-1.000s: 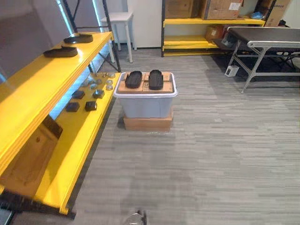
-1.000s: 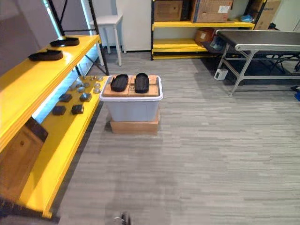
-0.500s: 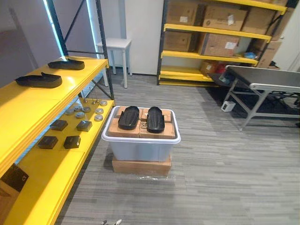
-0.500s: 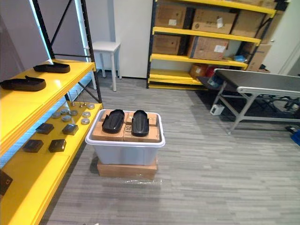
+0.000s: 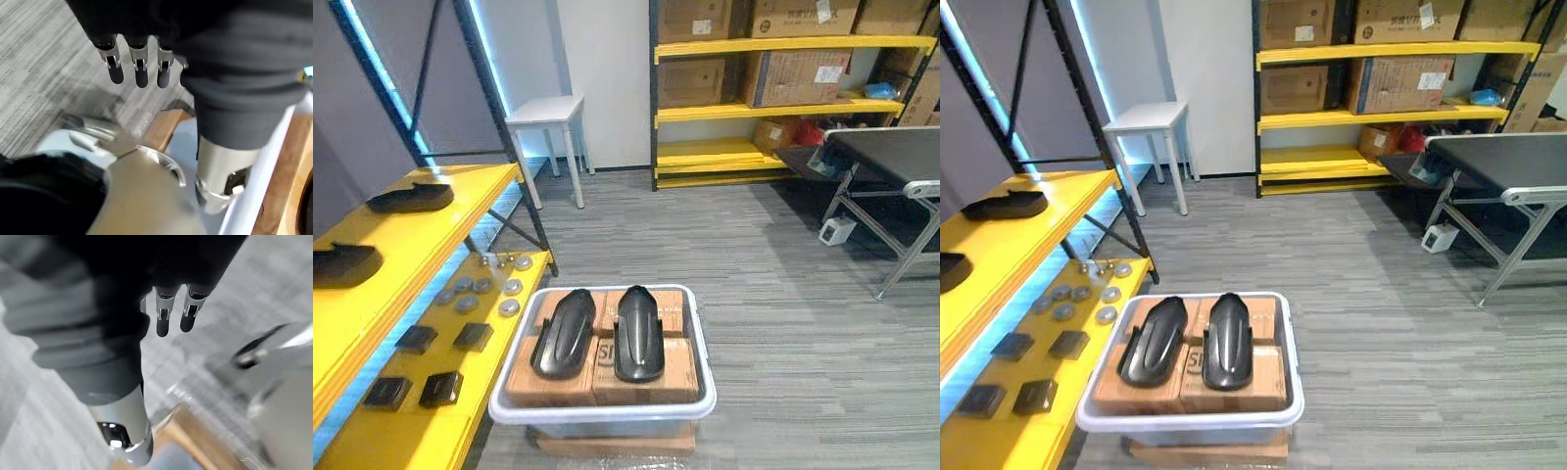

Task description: Walk over and take plastic housings, then place them on the shelf

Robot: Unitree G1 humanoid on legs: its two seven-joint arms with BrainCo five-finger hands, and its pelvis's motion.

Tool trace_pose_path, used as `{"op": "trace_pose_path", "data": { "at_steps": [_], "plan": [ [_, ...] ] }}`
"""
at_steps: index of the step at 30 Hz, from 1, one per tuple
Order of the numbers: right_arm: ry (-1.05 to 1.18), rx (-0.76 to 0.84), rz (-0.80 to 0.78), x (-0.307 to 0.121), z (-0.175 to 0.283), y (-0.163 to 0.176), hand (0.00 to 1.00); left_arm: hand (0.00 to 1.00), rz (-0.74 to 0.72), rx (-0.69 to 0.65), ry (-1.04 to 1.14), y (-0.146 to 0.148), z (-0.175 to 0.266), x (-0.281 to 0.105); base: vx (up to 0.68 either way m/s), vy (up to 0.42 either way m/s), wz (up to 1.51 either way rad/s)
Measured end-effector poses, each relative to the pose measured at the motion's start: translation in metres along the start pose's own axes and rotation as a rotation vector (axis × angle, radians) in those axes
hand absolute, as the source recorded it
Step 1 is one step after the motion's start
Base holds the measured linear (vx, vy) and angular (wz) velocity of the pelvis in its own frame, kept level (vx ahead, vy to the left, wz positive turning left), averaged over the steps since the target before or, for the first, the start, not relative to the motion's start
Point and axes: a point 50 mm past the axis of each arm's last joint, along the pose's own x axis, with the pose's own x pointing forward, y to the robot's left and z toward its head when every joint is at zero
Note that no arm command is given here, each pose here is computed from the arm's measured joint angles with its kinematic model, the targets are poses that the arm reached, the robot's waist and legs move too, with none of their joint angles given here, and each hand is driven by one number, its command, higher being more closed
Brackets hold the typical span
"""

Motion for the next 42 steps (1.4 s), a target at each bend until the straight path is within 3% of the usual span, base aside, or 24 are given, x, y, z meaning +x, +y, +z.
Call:
{"op": "trace_pose_path", "data": {
  "at_steps": [4,10,17,28,38,42],
  "plan": [
    [-0.277,-0.238,0.135,-0.011,0.054,0.042,0.0,0.0,0.004,0.031,-0.047,0.003,0.015,0.003,0.42,0.069,0.18],
    [-0.742,-0.494,0.116,-0.051,0.134,0.074,0.0,0.0,-0.031,0.154,-0.072,-0.003,0.02,0.003,0.18,-0.058,0.22],
    [-0.943,-0.672,0.247,-0.077,0.148,0.138,0.0,0.0,-0.031,0.209,-0.1,-0.005,0.026,0.004,0.05,-0.021,0.21],
    [-1.136,-0.644,0.357,-0.107,0.193,0.228,0.0,0.0,-0.052,0.298,-0.191,-0.026,0.054,0.008,-0.07,0.006,0.16],
    [-1.241,-0.391,0.096,-0.135,0.27,0.251,0.0,0.0,-0.071,0.262,-0.324,-0.055,0.091,0.007,-0.05,-0.001,0.18],
    [-1.264,-0.33,0.045,-0.144,0.281,0.255,0.0,0.0,-0.066,0.241,-0.352,-0.063,0.102,0.007,-0.03,-0.032,0.07]
  ]
}}
